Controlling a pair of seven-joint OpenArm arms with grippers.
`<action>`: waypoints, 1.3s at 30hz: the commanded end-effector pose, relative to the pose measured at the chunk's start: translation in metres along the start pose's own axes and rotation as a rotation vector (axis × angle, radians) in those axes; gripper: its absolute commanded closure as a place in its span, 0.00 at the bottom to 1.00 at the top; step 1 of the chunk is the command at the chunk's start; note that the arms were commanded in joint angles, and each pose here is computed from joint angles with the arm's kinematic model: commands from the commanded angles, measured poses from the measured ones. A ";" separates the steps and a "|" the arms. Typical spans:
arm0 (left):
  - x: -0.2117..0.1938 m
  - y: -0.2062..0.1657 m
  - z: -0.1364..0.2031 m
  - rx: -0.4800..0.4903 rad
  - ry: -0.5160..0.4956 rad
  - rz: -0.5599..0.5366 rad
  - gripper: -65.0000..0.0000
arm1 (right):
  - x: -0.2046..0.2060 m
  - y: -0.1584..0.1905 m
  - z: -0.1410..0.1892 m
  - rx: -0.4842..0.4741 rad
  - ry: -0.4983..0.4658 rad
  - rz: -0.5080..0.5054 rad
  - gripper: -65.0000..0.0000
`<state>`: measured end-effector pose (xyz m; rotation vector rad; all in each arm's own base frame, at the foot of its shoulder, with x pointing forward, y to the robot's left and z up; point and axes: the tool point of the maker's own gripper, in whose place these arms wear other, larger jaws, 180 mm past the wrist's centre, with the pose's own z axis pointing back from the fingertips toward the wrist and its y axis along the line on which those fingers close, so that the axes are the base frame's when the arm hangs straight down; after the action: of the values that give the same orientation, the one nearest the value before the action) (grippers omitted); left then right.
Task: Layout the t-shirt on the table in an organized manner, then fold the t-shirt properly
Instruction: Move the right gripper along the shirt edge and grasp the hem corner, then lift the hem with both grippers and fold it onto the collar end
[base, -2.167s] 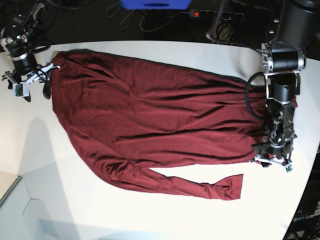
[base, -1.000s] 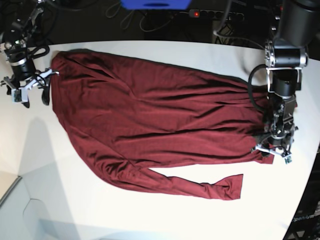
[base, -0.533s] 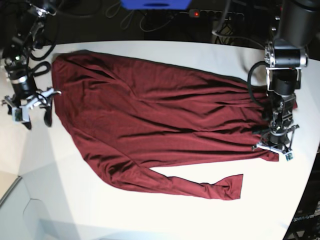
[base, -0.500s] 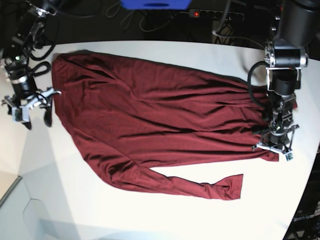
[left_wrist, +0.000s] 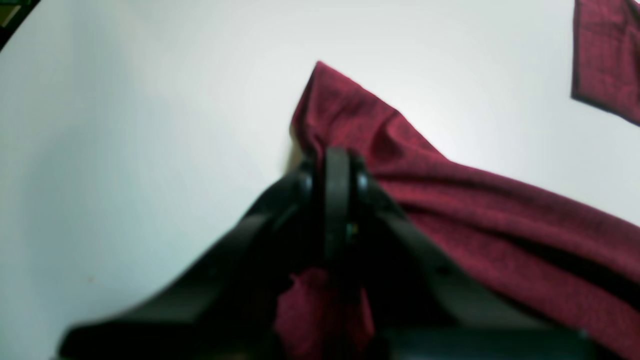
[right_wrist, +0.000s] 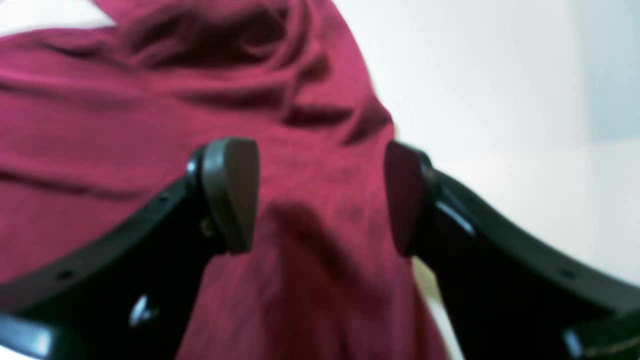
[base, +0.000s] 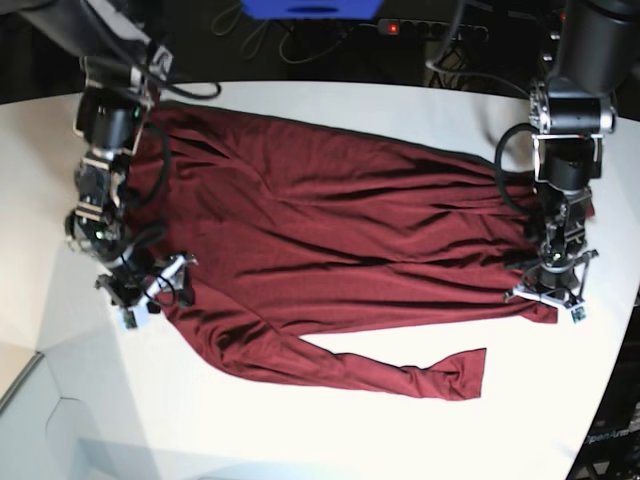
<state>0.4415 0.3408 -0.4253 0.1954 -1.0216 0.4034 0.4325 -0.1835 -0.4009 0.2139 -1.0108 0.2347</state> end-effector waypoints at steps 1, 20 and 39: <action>0.013 0.002 -0.002 0.007 -0.008 0.003 1.00 | 0.030 -0.004 -0.006 0.003 -0.060 0.010 0.40; -0.002 0.006 0.000 0.012 0.014 -0.003 1.00 | 0.025 -0.029 -0.021 -0.088 -0.094 -0.046 0.40; -0.009 0.001 0.002 0.005 0.022 -0.004 1.00 | -0.015 -0.017 -0.033 -0.070 0.036 -0.034 1.00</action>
<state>0.4360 0.3375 -0.4306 0.1990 -1.0345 0.3983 0.4580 -0.1944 -0.4290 0.1606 -1.0182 0.1425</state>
